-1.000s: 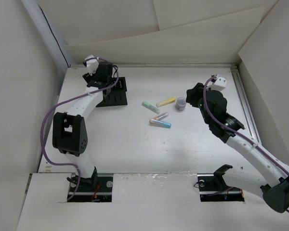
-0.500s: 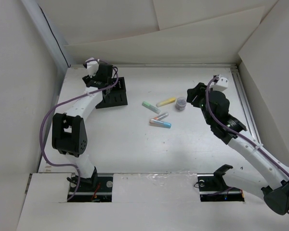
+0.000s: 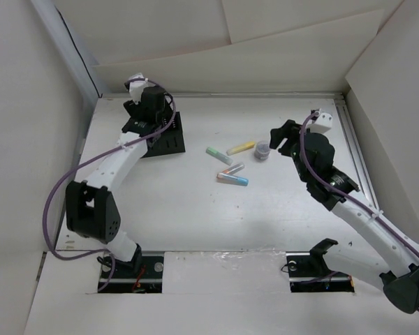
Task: Sort the stationery into containers
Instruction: Place the stationery in the storage box, then pick up the stationery from the center of the board.
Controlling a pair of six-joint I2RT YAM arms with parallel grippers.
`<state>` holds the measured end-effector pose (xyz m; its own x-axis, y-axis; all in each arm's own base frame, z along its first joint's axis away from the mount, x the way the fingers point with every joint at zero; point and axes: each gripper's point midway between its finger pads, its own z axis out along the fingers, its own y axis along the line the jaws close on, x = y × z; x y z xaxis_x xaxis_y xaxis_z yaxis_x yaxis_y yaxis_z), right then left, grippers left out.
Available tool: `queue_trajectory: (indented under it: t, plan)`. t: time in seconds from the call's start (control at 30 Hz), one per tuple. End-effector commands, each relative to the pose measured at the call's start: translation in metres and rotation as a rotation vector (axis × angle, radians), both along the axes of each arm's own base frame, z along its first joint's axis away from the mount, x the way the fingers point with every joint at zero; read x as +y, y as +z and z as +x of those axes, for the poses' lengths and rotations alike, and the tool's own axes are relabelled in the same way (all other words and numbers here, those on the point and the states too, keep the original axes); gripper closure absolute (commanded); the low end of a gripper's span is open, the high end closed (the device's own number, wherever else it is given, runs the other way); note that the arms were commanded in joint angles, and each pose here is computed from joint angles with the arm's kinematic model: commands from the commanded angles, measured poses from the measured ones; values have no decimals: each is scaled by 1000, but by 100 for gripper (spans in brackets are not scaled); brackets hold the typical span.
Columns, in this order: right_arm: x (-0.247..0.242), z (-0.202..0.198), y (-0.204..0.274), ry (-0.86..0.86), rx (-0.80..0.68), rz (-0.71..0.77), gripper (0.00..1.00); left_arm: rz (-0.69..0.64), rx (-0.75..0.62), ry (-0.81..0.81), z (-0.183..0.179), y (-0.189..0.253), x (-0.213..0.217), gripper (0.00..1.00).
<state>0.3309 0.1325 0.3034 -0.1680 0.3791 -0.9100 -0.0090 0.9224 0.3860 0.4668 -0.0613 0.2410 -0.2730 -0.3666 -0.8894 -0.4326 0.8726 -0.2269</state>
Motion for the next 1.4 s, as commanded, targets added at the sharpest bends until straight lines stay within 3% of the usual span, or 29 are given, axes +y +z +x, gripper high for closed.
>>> queue_trajectory:
  t: [0.0, 0.03, 0.07, 0.1, 0.17, 0.2, 0.27, 0.3, 0.37, 0.43, 0.5, 0.57, 0.6, 0.67, 0.87, 1.37]
  plan:
    - [-12, -4, 24, -50, -80, 37, 40, -96, -168, -264, -8, 46, -63, 36]
    - [-16, -6, 29, -64, -93, 44, 51, -103, -170, -347, -15, 46, -93, 40]
    - [-21, -9, 29, -80, -100, 46, 83, -102, -170, -408, -18, 40, -115, 40]
    - [-26, -10, 32, -100, -109, 50, 94, -100, -166, -472, -22, 36, -136, 40]
    - [-39, -15, 35, -158, -116, 47, 99, -75, -108, -652, -42, 8, -203, 37]
    - [-46, -21, 37, -177, -115, 53, 91, -72, -104, -708, -49, 4, -226, 33]
    - [-59, -29, 50, -225, -146, 82, 66, -37, -58, -844, -71, -27, -284, 26]
    - [-65, -38, 58, -225, -167, 99, 42, -35, -82, -878, -74, -22, -303, 20]
    - [-69, -45, 64, -225, -186, 113, 27, -22, -27, -992, -88, -53, -344, 14]
    - [-73, -51, 69, -225, -199, 124, 16, -33, -40, -1049, -85, -48, -371, 8]
    - [-71, -51, 69, -216, -198, 125, 13, -26, 12, -1105, -84, -77, -393, 5]
    - [-72, -52, 73, -216, -205, 121, 11, -16, 13, -1120, -74, -74, -407, 2]
    - [-70, -52, 73, -203, -205, 122, 11, 3, 57, -1111, -68, -98, -412, 2]
    - [-64, -46, 66, -191, -184, 106, 10, 24, 57, -1105, -63, -96, -421, 2]
    - [-58, -41, 60, -172, -165, 84, 10, 85, 79, -1008, -43, -121, -416, 6]
    - [-49, -36, 62, -140, -171, 92, 9, 142, 118, -1025, -27, -149, -432, 13]
